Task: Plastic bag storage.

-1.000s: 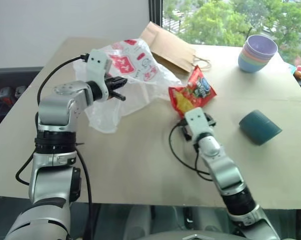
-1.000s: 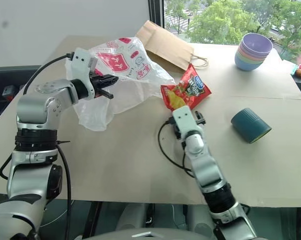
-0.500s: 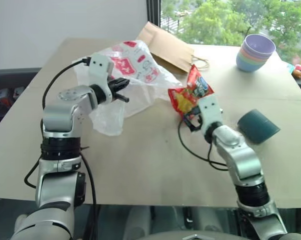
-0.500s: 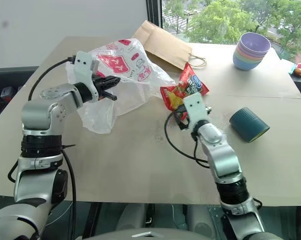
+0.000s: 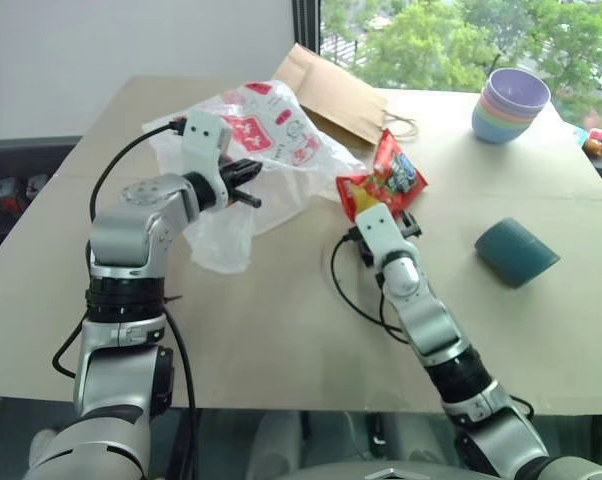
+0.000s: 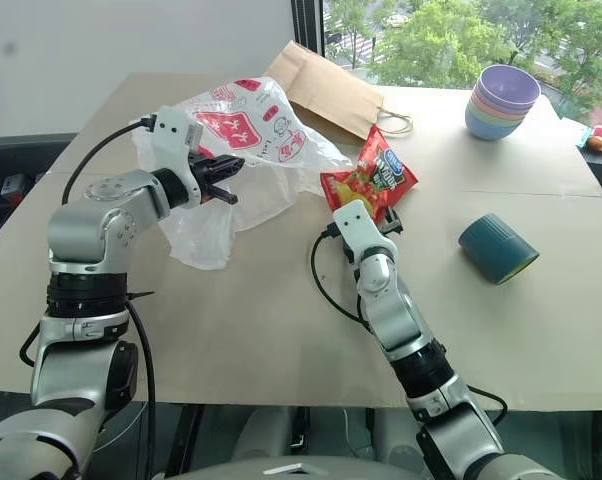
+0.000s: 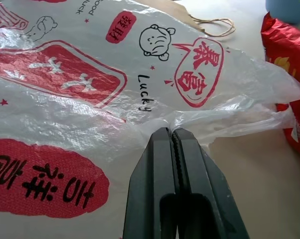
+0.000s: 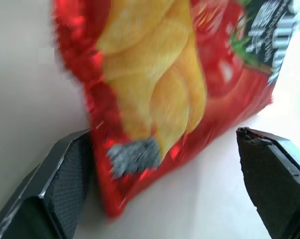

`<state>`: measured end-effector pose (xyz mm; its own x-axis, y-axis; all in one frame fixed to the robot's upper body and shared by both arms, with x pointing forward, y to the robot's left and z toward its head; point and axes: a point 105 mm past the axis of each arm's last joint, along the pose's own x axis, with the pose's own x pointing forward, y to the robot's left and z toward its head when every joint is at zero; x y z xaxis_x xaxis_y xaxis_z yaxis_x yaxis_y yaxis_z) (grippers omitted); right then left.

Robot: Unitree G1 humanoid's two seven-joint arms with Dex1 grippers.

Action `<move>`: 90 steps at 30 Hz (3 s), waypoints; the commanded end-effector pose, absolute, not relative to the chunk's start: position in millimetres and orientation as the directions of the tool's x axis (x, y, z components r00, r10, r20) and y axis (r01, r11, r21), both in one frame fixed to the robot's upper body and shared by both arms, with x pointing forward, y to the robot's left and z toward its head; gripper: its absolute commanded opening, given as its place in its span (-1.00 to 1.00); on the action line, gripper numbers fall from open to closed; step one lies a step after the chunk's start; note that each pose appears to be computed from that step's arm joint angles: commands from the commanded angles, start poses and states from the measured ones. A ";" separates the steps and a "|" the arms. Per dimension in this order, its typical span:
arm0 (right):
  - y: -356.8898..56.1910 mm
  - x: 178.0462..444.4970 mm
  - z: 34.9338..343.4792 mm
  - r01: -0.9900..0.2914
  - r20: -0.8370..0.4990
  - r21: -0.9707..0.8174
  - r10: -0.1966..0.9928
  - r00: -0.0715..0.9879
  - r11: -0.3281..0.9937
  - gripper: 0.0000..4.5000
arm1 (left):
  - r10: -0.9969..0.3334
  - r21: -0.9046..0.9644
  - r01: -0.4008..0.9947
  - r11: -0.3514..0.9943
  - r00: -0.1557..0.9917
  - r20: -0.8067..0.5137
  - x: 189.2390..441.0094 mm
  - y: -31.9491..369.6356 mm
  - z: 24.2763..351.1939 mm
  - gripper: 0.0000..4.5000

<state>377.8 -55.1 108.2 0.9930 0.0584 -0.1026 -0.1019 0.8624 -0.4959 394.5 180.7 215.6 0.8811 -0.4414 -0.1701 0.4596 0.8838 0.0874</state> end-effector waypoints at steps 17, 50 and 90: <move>-94.6 329.8 186.7 -0.278 0.171 -0.511 0.413 0.895 0.813 -0.99 | -0.455 0.028 0.457 0.889 0.889 -0.055 401.2 168.3 250.3 -1.00; 19.2 368.5 199.7 -0.174 -0.016 -0.978 0.797 0.603 0.112 -0.99 | -0.760 -0.115 0.751 0.650 0.647 -0.067 359.9 153.9 283.7 -1.00; 86.7 417.4 206.3 -0.286 -0.114 -0.954 0.775 0.621 0.089 0.18 | -0.386 0.197 0.393 0.898 0.919 -0.076 354.6 247.2 265.9 1.00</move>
<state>418.4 85.4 188.9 0.6314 0.7533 -0.1840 -0.3260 0.0426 -0.9444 356.5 243.6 251.1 0.9011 -0.4168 -0.1196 0.4280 0.8992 0.0907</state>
